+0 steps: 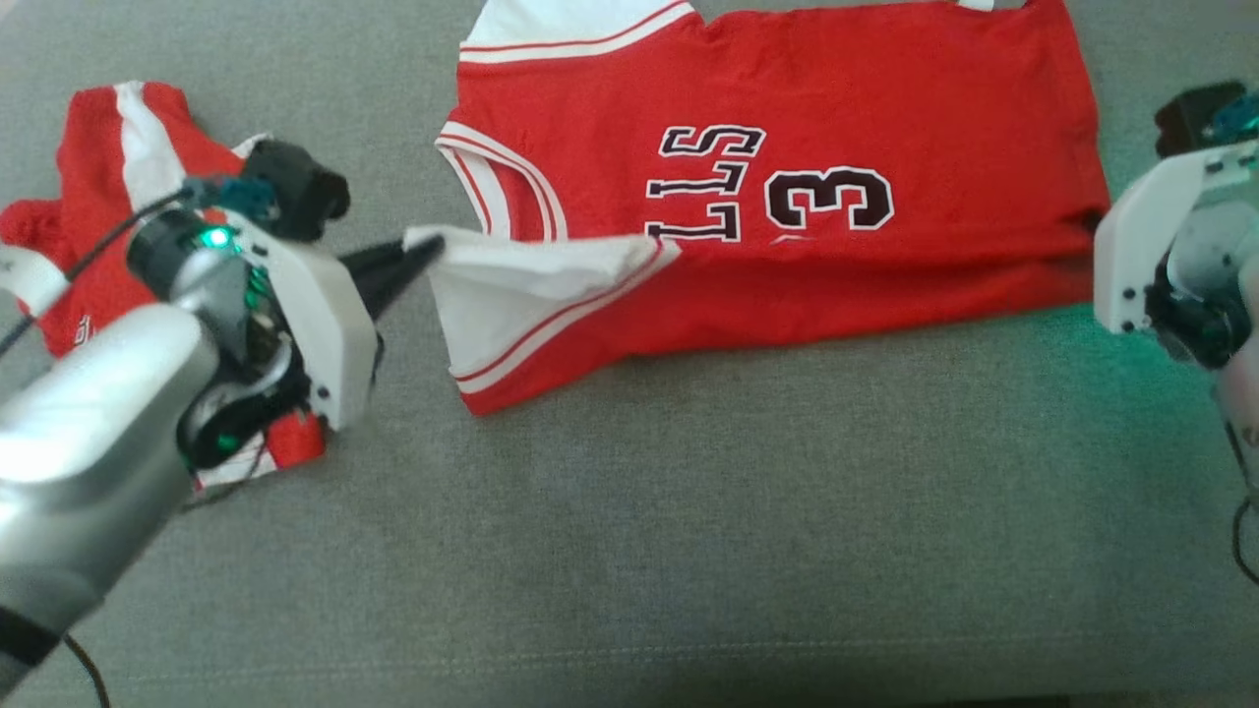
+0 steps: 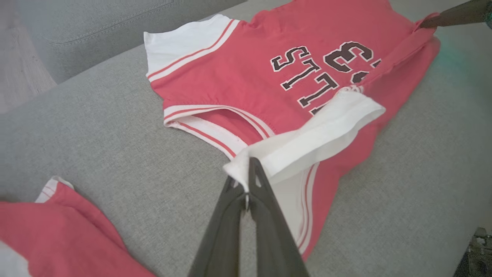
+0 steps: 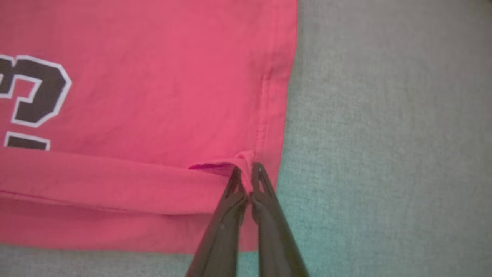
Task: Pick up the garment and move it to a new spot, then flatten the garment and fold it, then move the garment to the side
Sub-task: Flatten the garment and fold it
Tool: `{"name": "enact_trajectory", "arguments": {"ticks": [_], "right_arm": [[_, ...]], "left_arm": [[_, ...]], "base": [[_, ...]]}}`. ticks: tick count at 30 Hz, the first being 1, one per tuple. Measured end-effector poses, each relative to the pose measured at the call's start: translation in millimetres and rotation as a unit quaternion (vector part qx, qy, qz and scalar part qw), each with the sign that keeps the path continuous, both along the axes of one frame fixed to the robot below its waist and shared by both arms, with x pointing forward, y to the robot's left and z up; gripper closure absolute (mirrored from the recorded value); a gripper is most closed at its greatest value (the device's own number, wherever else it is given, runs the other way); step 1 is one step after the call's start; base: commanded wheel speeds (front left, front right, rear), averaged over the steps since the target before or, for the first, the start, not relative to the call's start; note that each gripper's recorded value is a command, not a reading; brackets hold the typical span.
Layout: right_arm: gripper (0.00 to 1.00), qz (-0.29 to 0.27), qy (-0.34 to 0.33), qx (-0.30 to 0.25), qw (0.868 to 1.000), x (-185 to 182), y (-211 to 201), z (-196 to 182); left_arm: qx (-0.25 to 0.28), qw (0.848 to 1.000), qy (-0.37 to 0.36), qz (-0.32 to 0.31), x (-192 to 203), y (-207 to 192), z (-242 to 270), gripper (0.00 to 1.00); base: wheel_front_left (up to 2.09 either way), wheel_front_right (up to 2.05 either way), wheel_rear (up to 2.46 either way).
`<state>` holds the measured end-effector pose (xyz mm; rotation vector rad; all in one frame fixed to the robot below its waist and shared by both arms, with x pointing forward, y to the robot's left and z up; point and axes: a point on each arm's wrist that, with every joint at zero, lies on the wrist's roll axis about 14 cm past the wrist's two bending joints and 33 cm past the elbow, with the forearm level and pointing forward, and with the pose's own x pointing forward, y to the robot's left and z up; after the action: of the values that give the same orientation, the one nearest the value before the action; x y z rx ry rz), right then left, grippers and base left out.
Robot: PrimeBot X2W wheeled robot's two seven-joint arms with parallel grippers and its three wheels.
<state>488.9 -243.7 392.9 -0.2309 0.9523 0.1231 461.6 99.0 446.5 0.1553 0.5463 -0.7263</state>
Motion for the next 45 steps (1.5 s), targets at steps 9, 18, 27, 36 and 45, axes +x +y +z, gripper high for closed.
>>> {"name": "enact_trajectory", "arguments": {"ticks": [9, 18, 27, 36, 45], "right_arm": [[0.00, -0.035, -0.163, 0.051, 0.985, 41.6, -1.2, 39.5], [0.00, -0.024, -0.403, 0.120, 0.907, 50.0, 29.4, 123.5], [0.00, 0.014, -0.470, 0.122, 0.874, -11.9, 51.6, 132.9], [0.00, -0.021, -0.475, 0.141, 0.868, -72.6, 57.9, 117.7], [0.00, -0.031, -0.473, 0.138, 0.869, -83.2, 54.4, 111.9]], "left_arm": [[-0.038, 0.988, -0.118, 0.091, 58.5, 23.7, 36.6, 0.00], [-0.175, 0.938, -0.212, 0.212, 56.9, 18.9, 92.8, 0.00], [-0.247, 0.882, -0.284, 0.283, -6.7, 19.4, 128.8, 0.00], [-0.241, 0.886, -0.243, 0.313, -67.4, 6.8, 83.6, 0.00], [-0.205, 0.908, -0.203, 0.302, -75.0, 0.6, 43.5, 0.00]], "base": [[0.00, 0.00, 0.00], [0.00, 0.00, 0.00], [0.00, 0.00, 0.00], [0.00, 0.00, 0.00], [0.00, 0.00, 0.00]]}}
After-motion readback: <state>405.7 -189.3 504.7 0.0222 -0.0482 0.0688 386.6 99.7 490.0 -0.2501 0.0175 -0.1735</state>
